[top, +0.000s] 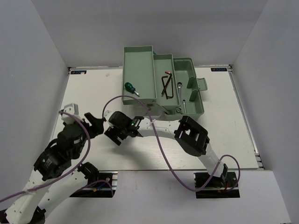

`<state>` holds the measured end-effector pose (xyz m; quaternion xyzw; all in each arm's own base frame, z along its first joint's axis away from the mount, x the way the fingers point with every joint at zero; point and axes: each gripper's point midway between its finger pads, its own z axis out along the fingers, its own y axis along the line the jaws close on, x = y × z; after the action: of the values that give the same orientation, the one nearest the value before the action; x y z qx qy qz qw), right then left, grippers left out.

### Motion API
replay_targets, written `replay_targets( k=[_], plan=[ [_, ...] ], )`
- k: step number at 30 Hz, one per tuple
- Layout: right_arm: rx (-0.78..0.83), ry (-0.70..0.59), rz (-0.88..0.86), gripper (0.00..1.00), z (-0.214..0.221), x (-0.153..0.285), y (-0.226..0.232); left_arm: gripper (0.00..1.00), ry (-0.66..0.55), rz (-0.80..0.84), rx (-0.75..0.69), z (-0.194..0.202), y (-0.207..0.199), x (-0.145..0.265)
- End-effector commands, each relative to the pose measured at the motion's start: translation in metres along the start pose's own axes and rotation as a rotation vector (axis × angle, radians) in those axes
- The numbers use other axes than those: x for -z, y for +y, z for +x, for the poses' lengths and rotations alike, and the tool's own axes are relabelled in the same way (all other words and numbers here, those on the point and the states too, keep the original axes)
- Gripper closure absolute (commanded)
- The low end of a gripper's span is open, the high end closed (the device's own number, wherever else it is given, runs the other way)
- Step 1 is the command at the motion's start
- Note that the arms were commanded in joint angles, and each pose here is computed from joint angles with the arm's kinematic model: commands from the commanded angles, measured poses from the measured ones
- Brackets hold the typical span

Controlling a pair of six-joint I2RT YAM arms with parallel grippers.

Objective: Sort the tools into containers

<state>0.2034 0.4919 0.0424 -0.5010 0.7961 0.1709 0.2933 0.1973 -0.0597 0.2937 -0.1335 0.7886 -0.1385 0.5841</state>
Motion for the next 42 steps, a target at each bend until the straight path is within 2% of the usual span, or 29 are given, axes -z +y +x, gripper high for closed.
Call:
replay_targets(
  k=[1,9,16,19,20,22,23,24,26,27,29,30,33,35,39,42],
  plan=[
    [-0.056,-0.052,0.014,0.09,-0.025,-0.008,0.01,0.2,0.068,-0.066,0.074,0.03,0.035,0.022],
    [-0.128,-0.054,-0.026,0.11,-0.039,-0.015,0.023,0.2,0.108,-0.064,0.079,0.042,0.046,0.035],
    [-0.208,-0.045,0.064,0.17,-0.037,-0.035,0.01,0.2,0.12,-0.005,0.11,0.041,0.031,0.033],
    [-0.222,-0.02,0.087,0.3,-0.028,-0.048,0.008,0.21,0.114,0.0,0.115,0.04,0.031,0.034],
    [-0.229,0.005,0.084,0.42,-0.022,-0.05,0.008,0.21,0.114,0.0,0.124,0.04,0.031,0.034],
    [-0.236,0.018,0.074,0.59,-0.022,-0.05,0.009,0.21,0.121,-0.006,0.119,0.042,0.033,0.035],
    [-0.234,0.037,0.057,0.77,-0.018,-0.048,0.012,0.21,0.128,-0.012,0.113,0.044,0.034,0.035],
    [-0.213,0.026,0.041,0.84,-0.024,-0.04,0.011,0.21,0.122,-0.007,0.118,0.041,0.033,0.037],
    [-0.189,0.031,-0.028,0.95,-0.023,-0.033,0.022,0.21,0.107,-0.008,0.113,0.036,0.034,0.038],
    [-0.115,0.005,-0.201,1.0,-0.038,-0.01,0.047,0.21,0.087,0.008,0.129,0.029,0.034,0.043],
    [-0.048,-0.001,-0.284,1.0,-0.043,0.007,0.053,0.21,0.025,0.073,0.132,0.013,0.026,0.048],
    [0.011,-0.051,-0.413,1.0,-0.064,0.033,0.073,0.21,-0.003,0.107,0.138,0.007,0.022,0.052],
    [0.055,-0.114,-0.525,1.0,-0.088,0.069,0.078,0.21,-0.094,0.229,0.162,-0.011,0.012,0.065],
    [0.096,-0.175,-0.566,1.0,-0.106,0.096,0.077,0.23,-0.101,0.259,0.144,-0.012,0.009,0.069],
    [0.147,-0.329,-0.55,1.0,-0.157,0.145,0.059,0.23,-0.1,0.303,0.12,-0.013,0.001,0.071],
    [0.17,-0.431,-0.42,1.0,-0.189,0.173,0.029,0.23,-0.116,0.323,0.12,-0.018,-0.003,0.073]
  ],
)
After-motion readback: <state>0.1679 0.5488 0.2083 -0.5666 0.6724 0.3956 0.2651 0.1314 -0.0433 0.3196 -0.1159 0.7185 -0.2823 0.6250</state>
